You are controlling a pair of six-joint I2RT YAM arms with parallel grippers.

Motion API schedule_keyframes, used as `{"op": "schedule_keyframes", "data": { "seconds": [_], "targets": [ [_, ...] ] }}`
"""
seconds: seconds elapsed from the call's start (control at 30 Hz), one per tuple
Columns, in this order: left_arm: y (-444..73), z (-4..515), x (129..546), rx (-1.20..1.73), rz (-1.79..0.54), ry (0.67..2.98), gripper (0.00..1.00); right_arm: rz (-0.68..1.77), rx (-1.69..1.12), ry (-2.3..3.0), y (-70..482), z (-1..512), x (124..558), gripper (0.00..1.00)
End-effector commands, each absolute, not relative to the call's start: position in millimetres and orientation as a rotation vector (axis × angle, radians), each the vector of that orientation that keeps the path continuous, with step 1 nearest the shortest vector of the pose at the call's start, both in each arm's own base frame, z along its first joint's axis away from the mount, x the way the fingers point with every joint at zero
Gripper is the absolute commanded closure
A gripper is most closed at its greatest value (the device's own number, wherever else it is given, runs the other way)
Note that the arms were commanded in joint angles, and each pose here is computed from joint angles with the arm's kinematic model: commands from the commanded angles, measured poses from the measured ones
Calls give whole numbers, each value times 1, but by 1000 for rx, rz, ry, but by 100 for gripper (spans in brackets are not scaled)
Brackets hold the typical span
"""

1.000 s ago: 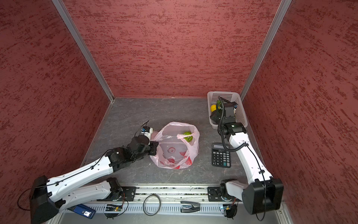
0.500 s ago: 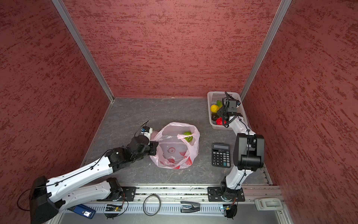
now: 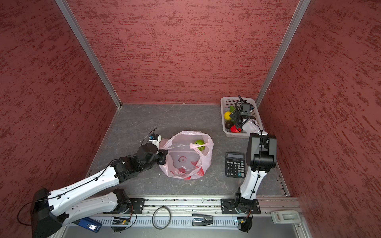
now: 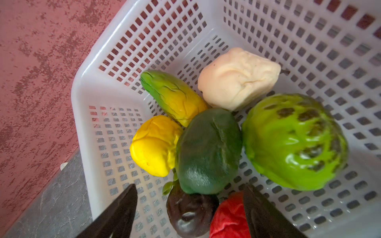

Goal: Untie the knot of the plastic bag and take out the fruit
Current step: 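Open the right gripper to drop the dark green fruit into the basket, then move the right gripper back over the bag and lower it inside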

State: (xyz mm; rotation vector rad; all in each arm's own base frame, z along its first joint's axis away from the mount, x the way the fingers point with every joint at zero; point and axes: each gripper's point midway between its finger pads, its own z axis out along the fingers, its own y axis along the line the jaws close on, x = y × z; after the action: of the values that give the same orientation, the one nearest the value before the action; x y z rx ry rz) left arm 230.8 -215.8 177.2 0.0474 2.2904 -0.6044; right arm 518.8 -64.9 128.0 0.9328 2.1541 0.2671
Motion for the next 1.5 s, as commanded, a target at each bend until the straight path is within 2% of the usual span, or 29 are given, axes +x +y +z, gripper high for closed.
{"op": "schedule_keyframes", "data": {
  "seconds": [0.0,0.27,0.47,0.67,1.1,1.47],
  "targets": [
    [-216,182,231,47,-620,2277,100,239,920,2120,-70,149,517,16],
    [-216,181,230,53,-630,2276,100,271,881,2125,-61,161,508,13],
    [-215,186,229,50,-636,2258,100,382,804,2167,-24,186,483,13],
    [-215,188,227,62,-649,2240,100,504,677,2234,36,224,430,13],
    [-230,189,229,105,-676,2256,100,791,416,2342,168,296,286,13],
    [-230,196,227,115,-685,2252,100,976,217,2414,263,313,222,14]
  ]
}}
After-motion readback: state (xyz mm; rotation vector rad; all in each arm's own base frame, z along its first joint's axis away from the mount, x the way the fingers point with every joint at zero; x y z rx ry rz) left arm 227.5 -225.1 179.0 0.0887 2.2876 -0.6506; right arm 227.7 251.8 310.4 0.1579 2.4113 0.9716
